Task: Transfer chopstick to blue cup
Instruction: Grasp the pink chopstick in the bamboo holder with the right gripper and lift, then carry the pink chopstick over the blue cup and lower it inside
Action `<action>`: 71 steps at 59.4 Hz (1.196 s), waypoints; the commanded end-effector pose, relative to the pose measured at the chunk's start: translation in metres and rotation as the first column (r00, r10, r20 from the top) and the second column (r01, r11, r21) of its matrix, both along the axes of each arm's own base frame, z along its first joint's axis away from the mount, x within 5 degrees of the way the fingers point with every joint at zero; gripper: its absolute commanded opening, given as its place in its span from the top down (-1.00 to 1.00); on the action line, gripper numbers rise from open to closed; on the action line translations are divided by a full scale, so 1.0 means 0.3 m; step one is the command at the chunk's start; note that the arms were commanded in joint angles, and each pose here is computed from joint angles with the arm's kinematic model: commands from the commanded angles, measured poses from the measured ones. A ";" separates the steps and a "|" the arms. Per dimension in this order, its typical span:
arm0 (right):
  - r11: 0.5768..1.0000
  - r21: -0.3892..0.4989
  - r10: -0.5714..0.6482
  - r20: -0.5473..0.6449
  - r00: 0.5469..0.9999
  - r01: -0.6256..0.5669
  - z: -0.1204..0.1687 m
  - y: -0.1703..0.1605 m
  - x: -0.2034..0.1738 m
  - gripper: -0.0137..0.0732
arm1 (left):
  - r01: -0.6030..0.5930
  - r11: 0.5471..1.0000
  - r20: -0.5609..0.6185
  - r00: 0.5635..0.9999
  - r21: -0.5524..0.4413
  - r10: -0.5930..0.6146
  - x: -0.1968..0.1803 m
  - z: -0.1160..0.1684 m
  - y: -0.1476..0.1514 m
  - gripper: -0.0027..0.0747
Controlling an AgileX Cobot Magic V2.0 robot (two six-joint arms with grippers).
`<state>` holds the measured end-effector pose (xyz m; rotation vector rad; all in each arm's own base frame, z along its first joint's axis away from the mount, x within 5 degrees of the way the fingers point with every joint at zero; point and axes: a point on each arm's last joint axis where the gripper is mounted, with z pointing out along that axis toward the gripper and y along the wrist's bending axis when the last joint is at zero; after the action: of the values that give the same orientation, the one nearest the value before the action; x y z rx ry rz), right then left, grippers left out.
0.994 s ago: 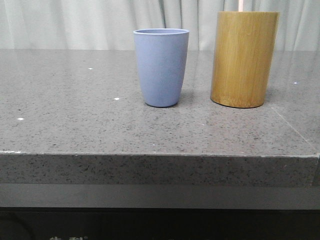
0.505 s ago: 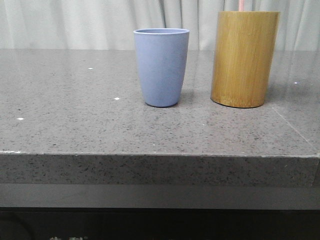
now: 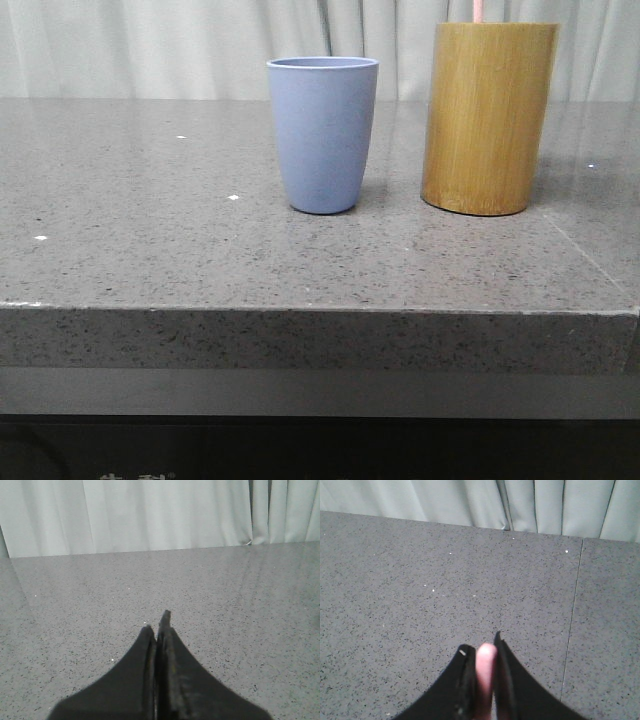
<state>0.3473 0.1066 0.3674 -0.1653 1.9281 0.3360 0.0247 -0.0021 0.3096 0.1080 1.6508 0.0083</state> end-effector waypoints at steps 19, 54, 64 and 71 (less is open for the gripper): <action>0.998 0.063 -0.025 0.210 0.977 0.012 0.175 -0.024 -0.064 0.75 | -0.001 1.000 0.091 0.996 -0.010 0.002 0.000 0.048 0.000 0.98; 0.975 0.210 -0.078 0.617 0.783 -0.068 0.489 -0.062 -0.349 0.75 | -0.001 1.000 0.091 0.996 -0.010 0.002 0.000 0.048 0.000 0.98; 0.961 0.201 0.024 0.626 0.780 -0.191 0.474 0.058 -0.365 0.75 | -0.001 1.000 0.091 0.996 -0.010 0.002 0.000 0.048 0.000 0.98; 0.948 0.195 0.083 0.609 0.789 -0.250 0.439 0.141 -0.350 0.75 | -0.001 1.000 0.091 0.996 -0.010 0.002 0.000 0.048 0.000 0.98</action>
<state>0.2501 0.1433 0.4807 -0.2412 1.3533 0.5588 0.0247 -0.0021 0.3096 0.1080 1.6508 0.0083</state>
